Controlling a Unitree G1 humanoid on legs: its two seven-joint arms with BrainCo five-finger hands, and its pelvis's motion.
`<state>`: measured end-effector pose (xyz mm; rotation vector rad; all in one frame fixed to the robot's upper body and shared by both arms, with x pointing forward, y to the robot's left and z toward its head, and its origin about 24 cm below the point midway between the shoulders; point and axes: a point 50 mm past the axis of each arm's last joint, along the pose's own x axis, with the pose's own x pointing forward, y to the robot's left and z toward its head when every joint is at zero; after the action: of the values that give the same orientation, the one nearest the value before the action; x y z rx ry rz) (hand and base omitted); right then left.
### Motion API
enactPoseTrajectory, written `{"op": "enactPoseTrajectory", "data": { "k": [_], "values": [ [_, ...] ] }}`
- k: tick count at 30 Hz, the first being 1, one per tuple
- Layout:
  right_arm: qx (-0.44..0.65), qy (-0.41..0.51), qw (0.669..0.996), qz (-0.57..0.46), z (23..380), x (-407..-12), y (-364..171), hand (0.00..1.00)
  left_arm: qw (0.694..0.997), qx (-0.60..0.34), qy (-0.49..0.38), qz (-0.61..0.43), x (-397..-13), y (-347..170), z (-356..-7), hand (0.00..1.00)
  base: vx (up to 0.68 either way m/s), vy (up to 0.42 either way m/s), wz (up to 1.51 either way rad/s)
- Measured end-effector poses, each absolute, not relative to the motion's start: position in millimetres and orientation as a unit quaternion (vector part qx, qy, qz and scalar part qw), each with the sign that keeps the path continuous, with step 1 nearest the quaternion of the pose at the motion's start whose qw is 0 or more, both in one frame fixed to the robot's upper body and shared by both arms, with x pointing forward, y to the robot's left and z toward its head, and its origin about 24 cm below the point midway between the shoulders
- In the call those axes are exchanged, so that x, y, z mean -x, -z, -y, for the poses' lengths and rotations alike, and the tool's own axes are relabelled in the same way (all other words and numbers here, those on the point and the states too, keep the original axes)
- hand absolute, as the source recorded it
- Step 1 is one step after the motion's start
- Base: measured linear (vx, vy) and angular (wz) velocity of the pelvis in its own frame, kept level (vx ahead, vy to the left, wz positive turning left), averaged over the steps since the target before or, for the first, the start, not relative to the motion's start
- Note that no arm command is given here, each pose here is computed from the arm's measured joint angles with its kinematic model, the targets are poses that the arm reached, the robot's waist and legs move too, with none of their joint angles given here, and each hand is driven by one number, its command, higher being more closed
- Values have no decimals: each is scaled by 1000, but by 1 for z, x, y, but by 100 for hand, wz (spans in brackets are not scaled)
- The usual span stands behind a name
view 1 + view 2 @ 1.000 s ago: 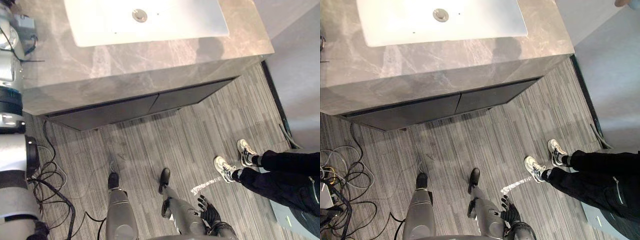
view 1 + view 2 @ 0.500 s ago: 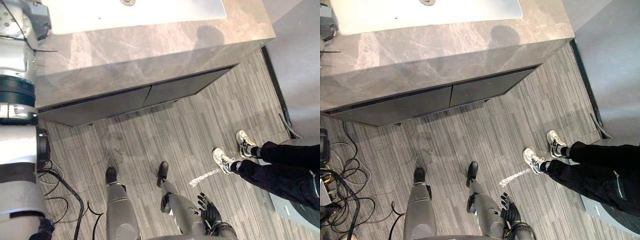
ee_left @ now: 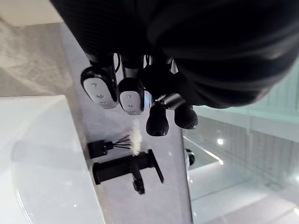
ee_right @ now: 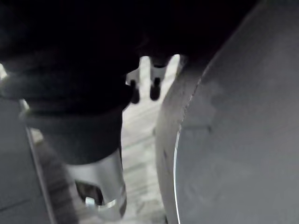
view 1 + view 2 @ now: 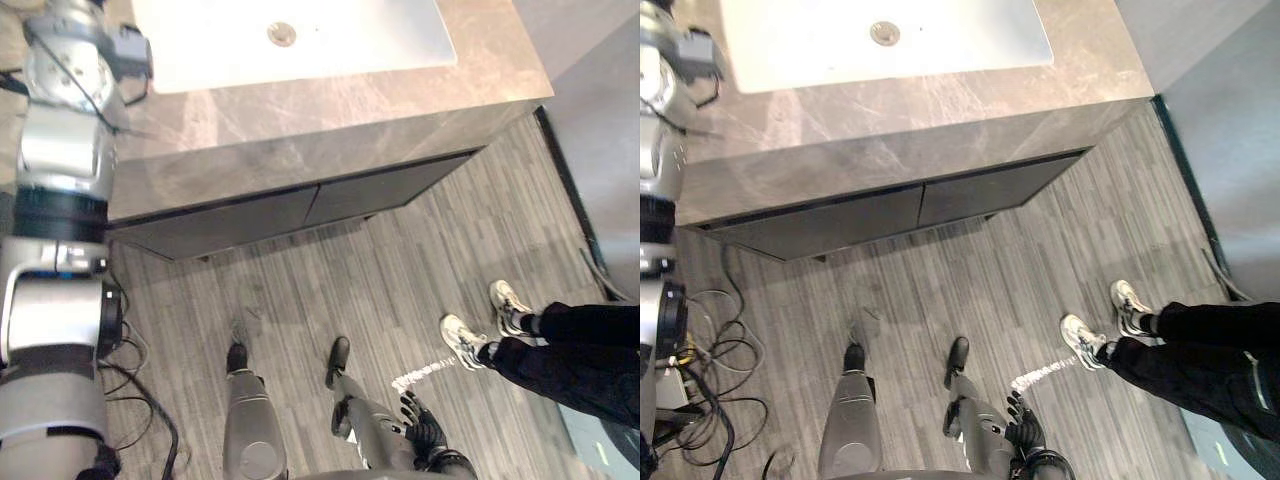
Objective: Organize washtable
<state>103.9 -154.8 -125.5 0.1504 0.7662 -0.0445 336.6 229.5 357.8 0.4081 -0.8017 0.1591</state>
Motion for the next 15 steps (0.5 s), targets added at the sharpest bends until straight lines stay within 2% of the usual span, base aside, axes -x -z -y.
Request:
{"op": "enactPoseTrajectory", "data": {
  "k": [3,6,10,15],
  "values": [
    [-64,32,923,-379,161,-103,128,0,899,-189,-49,393,-314,-320,-231,100,28,6,19],
    [-59,46,916,-395,168,-97,133,0,903,-186,-68,382,-291,-290,-250,100,39,4,15],
    [-57,63,904,-420,174,-86,141,0,892,-170,-153,391,-253,-264,-279,100,51,19,26],
    [-49,83,884,-457,183,-72,151,0,857,-185,-299,376,-204,-229,-308,100,65,35,40]
  ]
}}
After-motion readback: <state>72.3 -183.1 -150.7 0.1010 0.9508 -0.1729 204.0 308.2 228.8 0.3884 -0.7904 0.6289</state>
